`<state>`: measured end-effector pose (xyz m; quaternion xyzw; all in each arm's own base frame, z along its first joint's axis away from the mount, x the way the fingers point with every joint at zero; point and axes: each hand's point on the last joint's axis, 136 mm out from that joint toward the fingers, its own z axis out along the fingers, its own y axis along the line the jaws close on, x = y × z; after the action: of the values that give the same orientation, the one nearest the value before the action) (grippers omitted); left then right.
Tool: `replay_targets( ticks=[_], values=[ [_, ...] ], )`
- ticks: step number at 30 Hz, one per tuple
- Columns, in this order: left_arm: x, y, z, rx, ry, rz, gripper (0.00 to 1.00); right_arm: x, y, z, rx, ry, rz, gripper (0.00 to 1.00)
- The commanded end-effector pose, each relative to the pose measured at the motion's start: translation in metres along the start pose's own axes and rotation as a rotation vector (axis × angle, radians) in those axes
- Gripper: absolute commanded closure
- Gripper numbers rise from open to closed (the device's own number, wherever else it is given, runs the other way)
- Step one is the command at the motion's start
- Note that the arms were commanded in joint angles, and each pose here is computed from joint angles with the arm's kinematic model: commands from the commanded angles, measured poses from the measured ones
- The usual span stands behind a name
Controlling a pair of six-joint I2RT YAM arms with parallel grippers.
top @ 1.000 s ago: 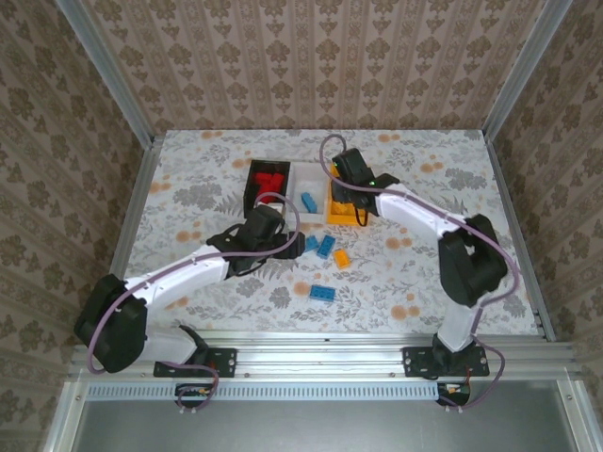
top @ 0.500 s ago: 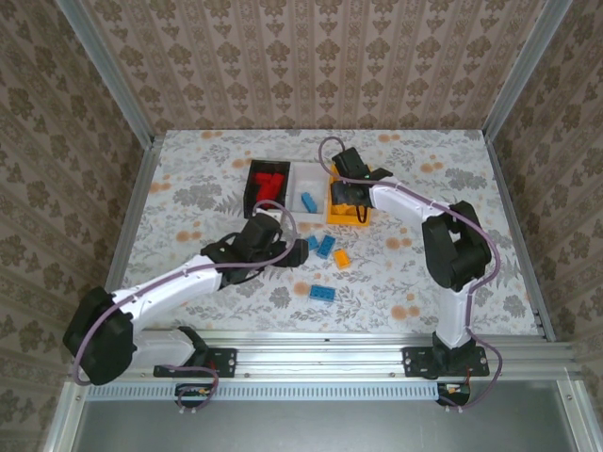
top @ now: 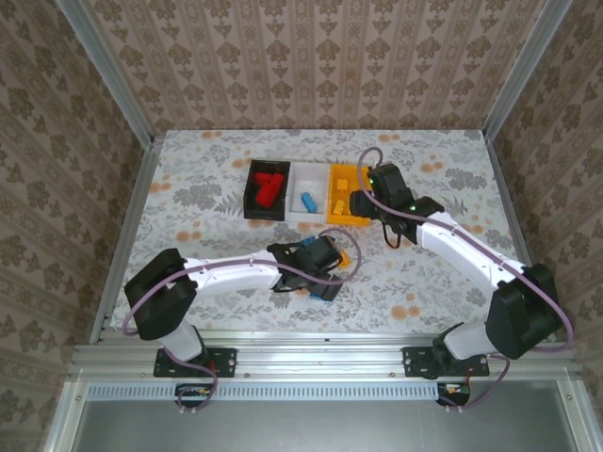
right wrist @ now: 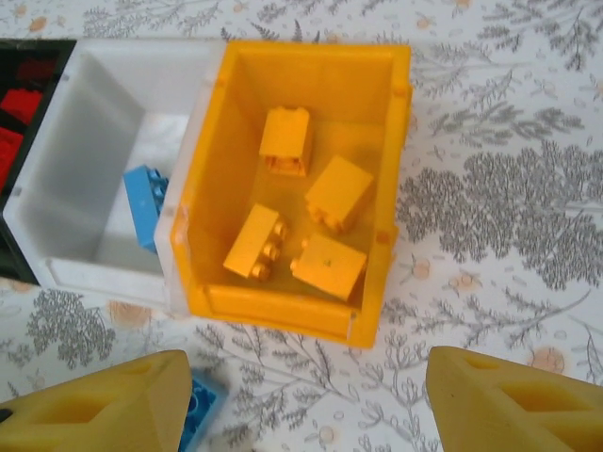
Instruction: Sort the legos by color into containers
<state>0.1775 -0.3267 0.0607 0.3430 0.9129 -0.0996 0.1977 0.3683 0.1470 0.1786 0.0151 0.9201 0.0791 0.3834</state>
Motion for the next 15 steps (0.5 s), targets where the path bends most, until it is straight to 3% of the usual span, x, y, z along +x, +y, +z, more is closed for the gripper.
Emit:
replay_targets(
  ticks=[1, 6, 15],
  values=[
    [0.018, -0.003, -0.012, 0.037, 0.05, 0.126, 0.1, 0.014, -0.002, -0.014, -0.031, 0.012, 0.028, 0.31],
    [0.04, -0.006, -0.027, 0.111, 0.042, 0.182, 0.08, 0.029, -0.005, -0.014, -0.037, 0.032, 0.034, 0.3],
    [0.044, -0.002, -0.008, 0.034, 0.123, 0.323, 0.01, 0.026, -0.001, -0.012, -0.056, 0.034, 0.04, 0.29]
  ],
)
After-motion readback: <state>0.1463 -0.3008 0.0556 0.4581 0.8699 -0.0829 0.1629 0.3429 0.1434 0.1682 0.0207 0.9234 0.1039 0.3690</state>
